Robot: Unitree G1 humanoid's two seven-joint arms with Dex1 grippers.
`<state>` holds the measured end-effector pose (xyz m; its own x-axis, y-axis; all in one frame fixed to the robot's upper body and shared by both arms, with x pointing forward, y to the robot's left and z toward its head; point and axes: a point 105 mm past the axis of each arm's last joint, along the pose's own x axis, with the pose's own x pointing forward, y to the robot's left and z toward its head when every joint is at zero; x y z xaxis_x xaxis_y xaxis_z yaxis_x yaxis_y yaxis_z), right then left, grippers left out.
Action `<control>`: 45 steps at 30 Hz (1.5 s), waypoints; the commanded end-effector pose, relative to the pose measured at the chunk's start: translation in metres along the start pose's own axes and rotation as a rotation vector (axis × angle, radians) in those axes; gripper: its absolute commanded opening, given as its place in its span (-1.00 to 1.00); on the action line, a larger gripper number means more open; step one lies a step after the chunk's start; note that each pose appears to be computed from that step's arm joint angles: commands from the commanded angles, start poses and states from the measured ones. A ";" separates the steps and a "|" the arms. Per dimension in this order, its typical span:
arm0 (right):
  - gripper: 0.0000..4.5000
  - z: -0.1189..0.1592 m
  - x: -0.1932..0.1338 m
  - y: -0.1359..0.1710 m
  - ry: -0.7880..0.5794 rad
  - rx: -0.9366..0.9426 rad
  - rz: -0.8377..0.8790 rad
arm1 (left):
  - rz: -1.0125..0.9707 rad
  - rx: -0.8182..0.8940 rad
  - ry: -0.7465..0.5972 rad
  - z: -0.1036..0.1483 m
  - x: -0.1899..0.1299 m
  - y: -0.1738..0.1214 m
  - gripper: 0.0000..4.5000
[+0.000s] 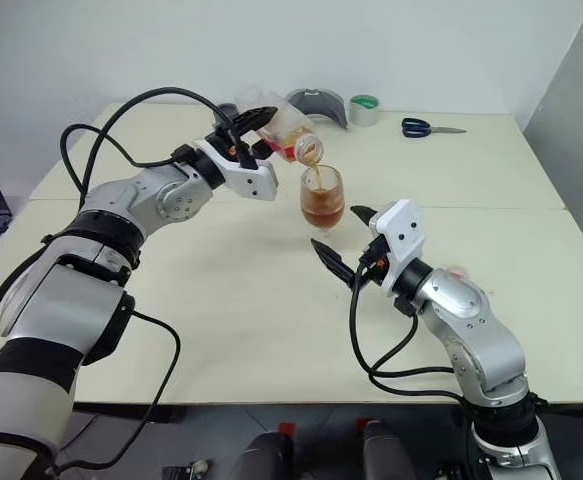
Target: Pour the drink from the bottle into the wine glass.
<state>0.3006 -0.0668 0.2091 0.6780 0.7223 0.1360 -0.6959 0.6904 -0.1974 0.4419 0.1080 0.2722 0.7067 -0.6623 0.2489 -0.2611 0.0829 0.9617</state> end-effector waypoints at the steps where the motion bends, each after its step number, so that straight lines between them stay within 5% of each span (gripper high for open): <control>1: 1.00 0.018 -0.002 -0.001 -0.068 -0.041 -0.009 | 0.102 -0.057 0.009 -0.001 0.007 0.030 -0.25; 19: 1.00 0.027 0.000 0.002 -0.106 -0.070 0.011 | 0.133 -0.611 0.042 -0.003 0.008 0.024 -0.25; 23: 1.00 0.021 -0.004 0.012 -0.057 -0.078 0.095 | 0.202 -0.898 0.193 -0.037 -0.014 0.015 -0.25; 32: 1.00 0.009 0.000 0.030 0.021 -0.066 0.216 | 0.215 -1.285 0.418 -0.048 -0.086 -0.035 -0.25; 45: 1.00 -0.004 0.016 0.036 0.088 -0.085 0.265 | 0.275 -1.473 0.634 -0.049 -0.140 -0.074 -0.25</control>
<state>0.2896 -0.0341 0.1901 0.5061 0.8615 -0.0406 -0.8384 0.4804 -0.2574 0.3979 0.2334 0.1502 0.9908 -0.1348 -0.0109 0.1351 0.9897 0.0469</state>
